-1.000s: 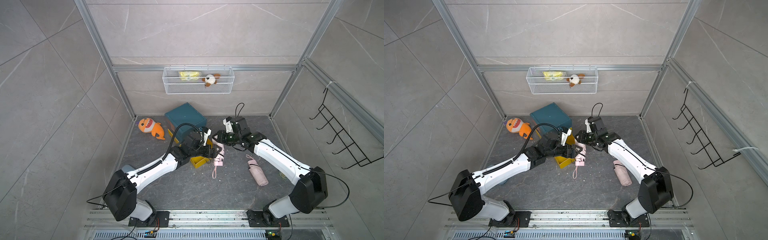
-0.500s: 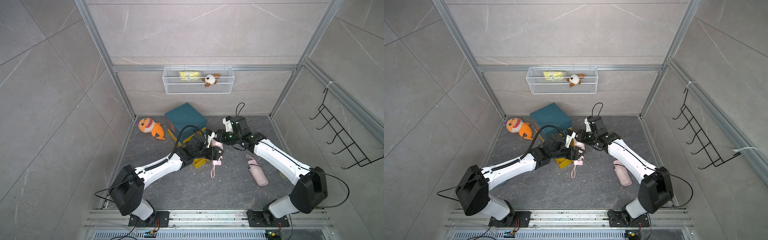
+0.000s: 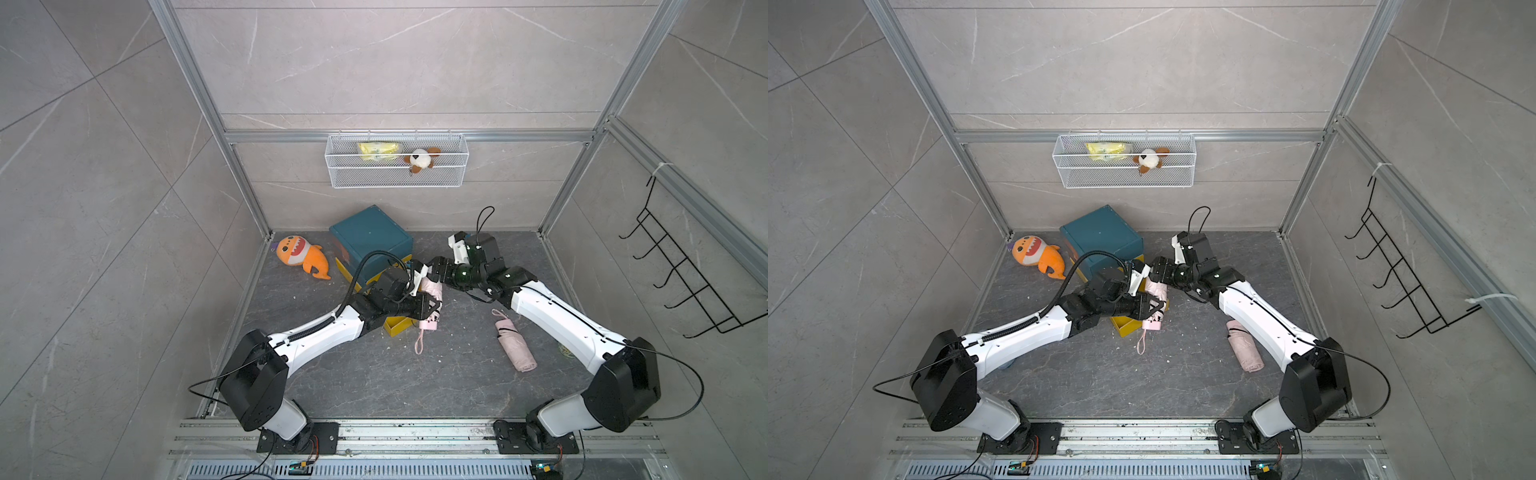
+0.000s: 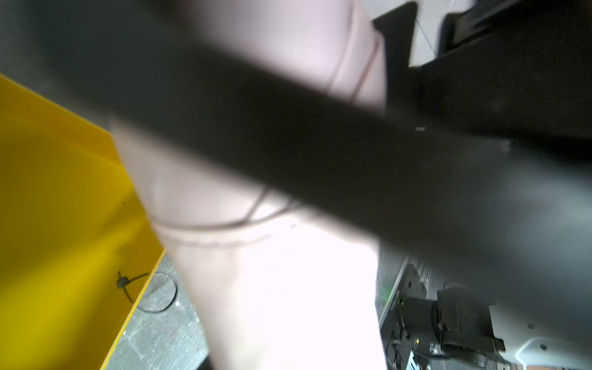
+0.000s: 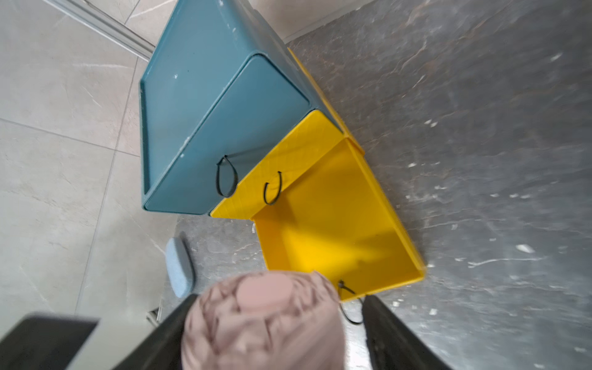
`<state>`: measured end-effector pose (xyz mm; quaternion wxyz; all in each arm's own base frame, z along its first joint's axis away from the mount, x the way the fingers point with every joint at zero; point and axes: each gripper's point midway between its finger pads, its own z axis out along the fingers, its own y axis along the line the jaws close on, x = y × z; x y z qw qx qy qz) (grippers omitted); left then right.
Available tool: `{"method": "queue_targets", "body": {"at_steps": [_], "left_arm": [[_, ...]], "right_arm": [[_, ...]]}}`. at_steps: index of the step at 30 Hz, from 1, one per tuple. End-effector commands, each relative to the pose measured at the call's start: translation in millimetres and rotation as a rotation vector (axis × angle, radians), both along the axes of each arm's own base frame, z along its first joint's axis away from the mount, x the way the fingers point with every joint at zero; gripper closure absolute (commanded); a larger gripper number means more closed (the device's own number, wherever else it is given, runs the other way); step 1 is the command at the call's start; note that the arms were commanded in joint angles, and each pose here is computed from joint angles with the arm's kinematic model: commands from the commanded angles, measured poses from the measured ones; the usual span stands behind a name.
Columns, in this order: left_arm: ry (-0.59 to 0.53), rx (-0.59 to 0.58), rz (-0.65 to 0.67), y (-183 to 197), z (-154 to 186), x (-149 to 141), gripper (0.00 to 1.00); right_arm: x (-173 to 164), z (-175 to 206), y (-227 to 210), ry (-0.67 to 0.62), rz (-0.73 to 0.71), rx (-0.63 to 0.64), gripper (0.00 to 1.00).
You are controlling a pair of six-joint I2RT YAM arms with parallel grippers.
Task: Place the umbrella in the drawer by color
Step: Pick up the umbrella from the center of the board, then place the umbrella in the drawer.
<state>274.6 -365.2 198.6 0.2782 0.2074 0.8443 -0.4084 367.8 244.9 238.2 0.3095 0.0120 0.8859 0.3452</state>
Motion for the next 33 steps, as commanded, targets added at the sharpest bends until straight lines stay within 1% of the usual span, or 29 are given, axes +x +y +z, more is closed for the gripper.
{"method": "queue_targets", "body": {"at_steps": [1,5,10,14,17,19,23,29,33], "left_arm": [[-0.069,-0.084,-0.077,6.9,46.5,-4.0,0.71],[-0.045,-0.087,-0.116,15.1,48.8,-5.5,0.71],[-0.02,-0.09,-0.185,15.3,49.3,-14.6,0.71],[0.021,-0.141,-0.254,11.7,52.8,-20.1,0.7],[0.046,-0.189,-0.302,7.9,58.2,-21.1,0.7],[0.052,-0.21,-0.331,5.8,61.8,-22.1,0.7],[0.07,-0.23,-0.386,1.3,65.8,-24.3,0.7],[0.086,-0.224,-0.389,0.7,60.6,-19.3,0.69],[0.091,-0.235,-0.408,0.2,61.9,-22.4,0.69]], "right_arm": [[-4.4,33.0,-20.8,-0.134,-0.022,0.007,0.13],[-11.7,38.2,-43.7,-0.175,-0.041,0.007,0.1],[-23.7,33.7,-46.3,-0.186,0.031,0.03,0.1],[-37.2,35.2,-45.6,-0.211,0.1,0.077,0.09],[-47.0,33.3,-38.1,-0.197,0.159,0.12,0.09],[-51.0,31.7,-35.6,-0.194,0.174,0.15,0.09],[-56.2,31.8,-29.5,-0.191,0.2,0.216,0.08],[-54.6,28.1,-20.5,-0.174,0.222,0.302,0.08],[-48.6,23.7,-15.9,-0.162,0.225,0.334,0.08]]}}
